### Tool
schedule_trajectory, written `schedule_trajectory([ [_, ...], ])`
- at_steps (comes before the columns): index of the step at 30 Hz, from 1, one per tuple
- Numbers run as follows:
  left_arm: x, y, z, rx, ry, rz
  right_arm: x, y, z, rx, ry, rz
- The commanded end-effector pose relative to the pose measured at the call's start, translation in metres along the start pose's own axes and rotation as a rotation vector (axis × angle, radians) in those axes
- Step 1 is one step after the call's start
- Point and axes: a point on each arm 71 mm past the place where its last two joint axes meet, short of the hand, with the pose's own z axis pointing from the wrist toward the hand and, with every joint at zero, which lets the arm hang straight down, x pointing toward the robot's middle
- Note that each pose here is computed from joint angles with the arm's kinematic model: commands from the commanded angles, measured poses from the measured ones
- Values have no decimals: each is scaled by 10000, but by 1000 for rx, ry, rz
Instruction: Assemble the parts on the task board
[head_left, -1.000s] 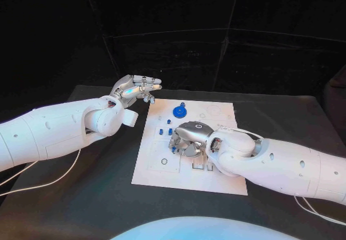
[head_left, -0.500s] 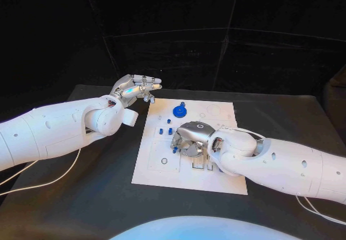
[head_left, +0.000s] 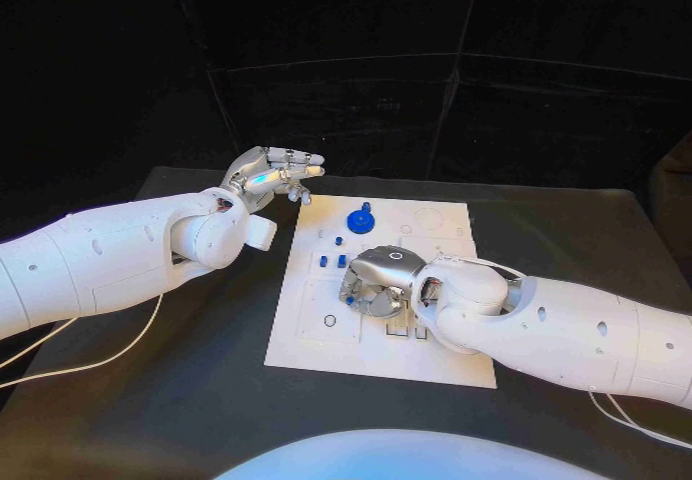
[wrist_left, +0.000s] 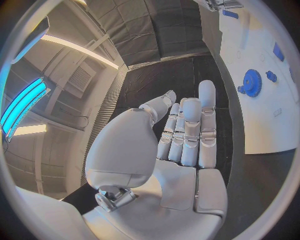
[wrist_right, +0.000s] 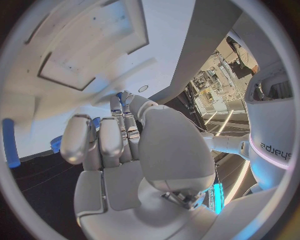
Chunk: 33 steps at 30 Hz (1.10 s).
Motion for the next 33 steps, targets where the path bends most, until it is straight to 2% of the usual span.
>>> schedule_trajectory([
  [1, 13, -12, 5, 3, 12, -10, 41, 2, 4, 10, 28, -23],
  [6, 11, -10, 5, 2, 11, -10, 38, -13, 4, 20, 9, -27],
  [14, 5, -7, 4, -3, 12, -10, -25, -29, -31, 12, -83, -17],
  [21, 3, -3, 6, -7, 14, -11, -93, -24, -118, -18, -168, 21],
  [27, -5, -2, 2, -8, 15, -11, -142, -90, -315, 2, -186, 61],
  [33, -19, -3, -8, -9, 14, -11, -334, -352, -564, 102, -152, 93],
])
